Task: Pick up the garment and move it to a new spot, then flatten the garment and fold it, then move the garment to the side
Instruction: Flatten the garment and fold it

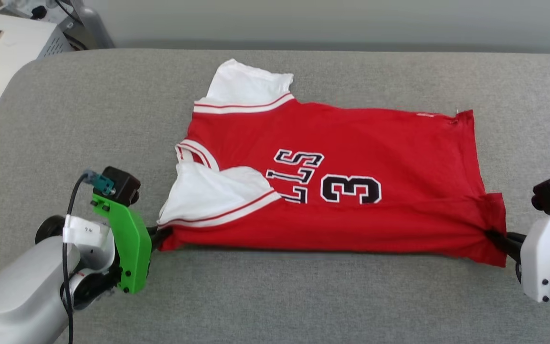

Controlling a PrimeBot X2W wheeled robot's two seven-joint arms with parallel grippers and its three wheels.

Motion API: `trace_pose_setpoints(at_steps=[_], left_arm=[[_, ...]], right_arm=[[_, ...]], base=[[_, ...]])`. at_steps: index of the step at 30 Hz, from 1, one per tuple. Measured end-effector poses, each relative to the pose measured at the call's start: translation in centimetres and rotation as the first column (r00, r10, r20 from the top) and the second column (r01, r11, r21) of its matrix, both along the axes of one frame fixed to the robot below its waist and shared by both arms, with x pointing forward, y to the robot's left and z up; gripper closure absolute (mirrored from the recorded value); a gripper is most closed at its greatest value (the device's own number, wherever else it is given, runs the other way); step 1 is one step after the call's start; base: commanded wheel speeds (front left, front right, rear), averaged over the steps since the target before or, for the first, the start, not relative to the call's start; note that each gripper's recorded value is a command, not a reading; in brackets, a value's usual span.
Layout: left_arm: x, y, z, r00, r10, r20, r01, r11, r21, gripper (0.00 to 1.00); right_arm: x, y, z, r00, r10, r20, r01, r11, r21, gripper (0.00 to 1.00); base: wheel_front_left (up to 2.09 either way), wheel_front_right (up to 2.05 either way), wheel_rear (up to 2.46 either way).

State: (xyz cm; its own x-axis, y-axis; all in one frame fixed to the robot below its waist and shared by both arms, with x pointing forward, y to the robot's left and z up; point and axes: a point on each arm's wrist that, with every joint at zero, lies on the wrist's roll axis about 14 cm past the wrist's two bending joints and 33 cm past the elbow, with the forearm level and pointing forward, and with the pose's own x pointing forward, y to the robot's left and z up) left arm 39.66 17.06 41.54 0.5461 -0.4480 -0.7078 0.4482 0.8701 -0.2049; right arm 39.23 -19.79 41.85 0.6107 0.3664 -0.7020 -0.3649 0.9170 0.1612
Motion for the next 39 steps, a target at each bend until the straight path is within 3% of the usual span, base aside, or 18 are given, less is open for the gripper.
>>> trace_pose_setpoints(at_steps=[9,19,23,24,25,26,31,36,39], left_arm=[[-4.4,-1.3,0.7,0.999,-0.032,-0.016,0.031,0.999,-0.023,1.0],[-5.5,-1.3,-3.4,0.989,0.01,-0.145,-0.01,1.0,0.002,1.0],[-5.5,-1.0,-4.7,0.984,0.026,-0.175,-0.025,1.0,0.005,1.0],[-5.4,-1.0,-4.7,0.985,0.032,-0.168,-0.032,0.999,0.002,0.71],[-5.1,-0.8,-4.6,0.987,0.04,-0.155,-0.04,0.999,-0.001,0.0],[-4.9,-0.7,-4.4,0.989,0.047,-0.14,-0.048,0.999,-0.004,0.0],[-2.6,1.4,-1.4,0.993,0.118,0.006,-0.118,0.993,-0.002,0.0],[2.0,3.4,4.9,0.956,0.156,0.248,-0.16,0.987,-0.003,0.0],[5.5,3.2,9.3,0.898,0.157,0.41,-0.163,0.986,-0.02,0.0]], right_arm=[[-4.0,-1.7,0.7,0.999,-0.022,-0.025,0.021,1.0,-0.007,1.0],[-5.3,-1.6,-4.0,0.978,-0.086,-0.188,0.087,0.996,-0.006,1.0],[-4.6,-1.5,-5.0,0.977,-0.104,-0.185,0.104,0.995,-0.01,1.0],[-4.4,-1.4,-5.0,0.979,-0.108,-0.174,0.11,0.994,-0.002,0.91],[-4.2,-1.4,-4.9,0.981,-0.112,-0.158,0.114,0.993,0.004,0.54],[-4.0,-1.3,-4.7,0.983,-0.115,-0.14,0.118,0.993,0.01,0.0],[-1.0,-1.5,-0.6,0.98,-0.158,0.123,0.152,0.987,0.061,0.0],[2.0,-2.9,5.5,0.864,-0.251,0.436,0.217,0.968,0.127,0.0],[3.0,-2.5,8.5,0.774,-0.28,0.567,0.221,0.96,0.173,0.0]], base=[[0.0,0.0,0.0],[0.0,0.0,0.0],[0.0,0.0,0.0],[0.0,0.0,0.0],[0.0,0.0,0.0],[0.0,0.0,0.0],[0.0,0.0,0.0],[0.0,0.0,0.0],[0.0,0.0,0.0]])
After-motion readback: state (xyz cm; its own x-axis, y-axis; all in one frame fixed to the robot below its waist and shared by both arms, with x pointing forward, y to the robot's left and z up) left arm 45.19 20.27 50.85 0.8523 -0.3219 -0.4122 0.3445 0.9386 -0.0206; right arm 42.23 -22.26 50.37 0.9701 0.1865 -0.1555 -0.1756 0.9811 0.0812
